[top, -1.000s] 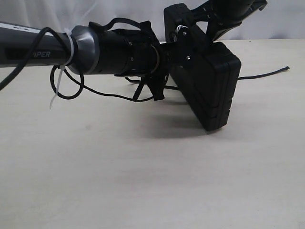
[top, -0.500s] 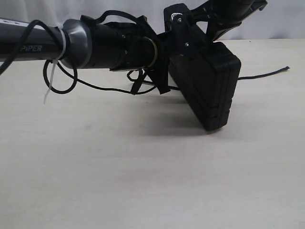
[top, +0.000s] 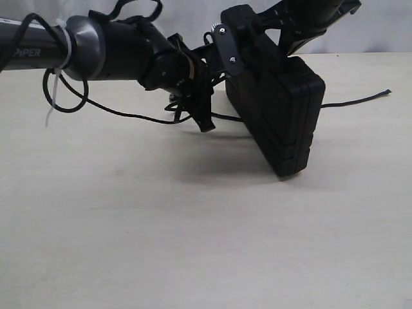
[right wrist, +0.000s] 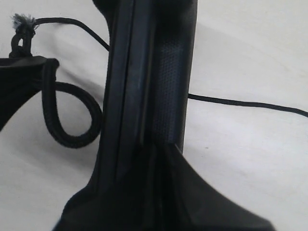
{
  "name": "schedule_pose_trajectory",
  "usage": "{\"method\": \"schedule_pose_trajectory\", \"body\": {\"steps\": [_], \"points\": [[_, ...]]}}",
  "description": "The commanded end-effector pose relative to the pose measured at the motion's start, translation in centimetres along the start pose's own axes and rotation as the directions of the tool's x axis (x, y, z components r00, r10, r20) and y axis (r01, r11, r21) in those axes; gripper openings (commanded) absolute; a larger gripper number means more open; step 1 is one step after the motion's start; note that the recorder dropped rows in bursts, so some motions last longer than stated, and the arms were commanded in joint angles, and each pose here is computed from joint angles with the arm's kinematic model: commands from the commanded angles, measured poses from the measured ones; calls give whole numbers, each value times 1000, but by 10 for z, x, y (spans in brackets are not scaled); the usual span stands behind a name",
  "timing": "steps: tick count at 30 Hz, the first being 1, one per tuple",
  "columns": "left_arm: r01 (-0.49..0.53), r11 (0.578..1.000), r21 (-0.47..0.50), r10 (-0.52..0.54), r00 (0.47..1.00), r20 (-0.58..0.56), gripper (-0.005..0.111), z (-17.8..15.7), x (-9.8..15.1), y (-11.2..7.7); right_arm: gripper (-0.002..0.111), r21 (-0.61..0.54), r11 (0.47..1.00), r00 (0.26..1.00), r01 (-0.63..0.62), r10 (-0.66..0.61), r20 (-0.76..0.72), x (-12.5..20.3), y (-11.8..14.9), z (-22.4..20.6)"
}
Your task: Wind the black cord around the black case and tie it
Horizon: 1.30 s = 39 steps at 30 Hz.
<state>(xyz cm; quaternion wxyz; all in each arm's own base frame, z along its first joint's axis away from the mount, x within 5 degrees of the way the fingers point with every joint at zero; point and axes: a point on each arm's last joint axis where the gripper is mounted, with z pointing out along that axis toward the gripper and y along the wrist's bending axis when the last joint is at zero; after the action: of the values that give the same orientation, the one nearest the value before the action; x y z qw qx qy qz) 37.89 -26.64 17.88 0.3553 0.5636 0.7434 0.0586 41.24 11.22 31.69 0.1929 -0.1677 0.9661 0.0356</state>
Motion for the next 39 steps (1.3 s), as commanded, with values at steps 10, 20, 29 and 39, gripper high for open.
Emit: {"method": "schedule_pose_trajectory", "body": {"steps": [10,20,29,39], "points": [[139,945,295,-182,975,125,0,-29,-29,24,4,-2,1000,1000,7,-7,-5,1,0,-1],[172,779,602,-173,983,-58,0,-39,-10,36,4,-2,1000,1000,7,-7,-5,1,0,-1],[221,731,645,-183,975,-126,0,-16,6,29,4,-2,1000,1000,7,-7,-5,1,0,-1],[215,752,623,-136,975,-173,58,6,20,23,4,-2,1000,1000,11,-11,-5,1,0,-1]]}}
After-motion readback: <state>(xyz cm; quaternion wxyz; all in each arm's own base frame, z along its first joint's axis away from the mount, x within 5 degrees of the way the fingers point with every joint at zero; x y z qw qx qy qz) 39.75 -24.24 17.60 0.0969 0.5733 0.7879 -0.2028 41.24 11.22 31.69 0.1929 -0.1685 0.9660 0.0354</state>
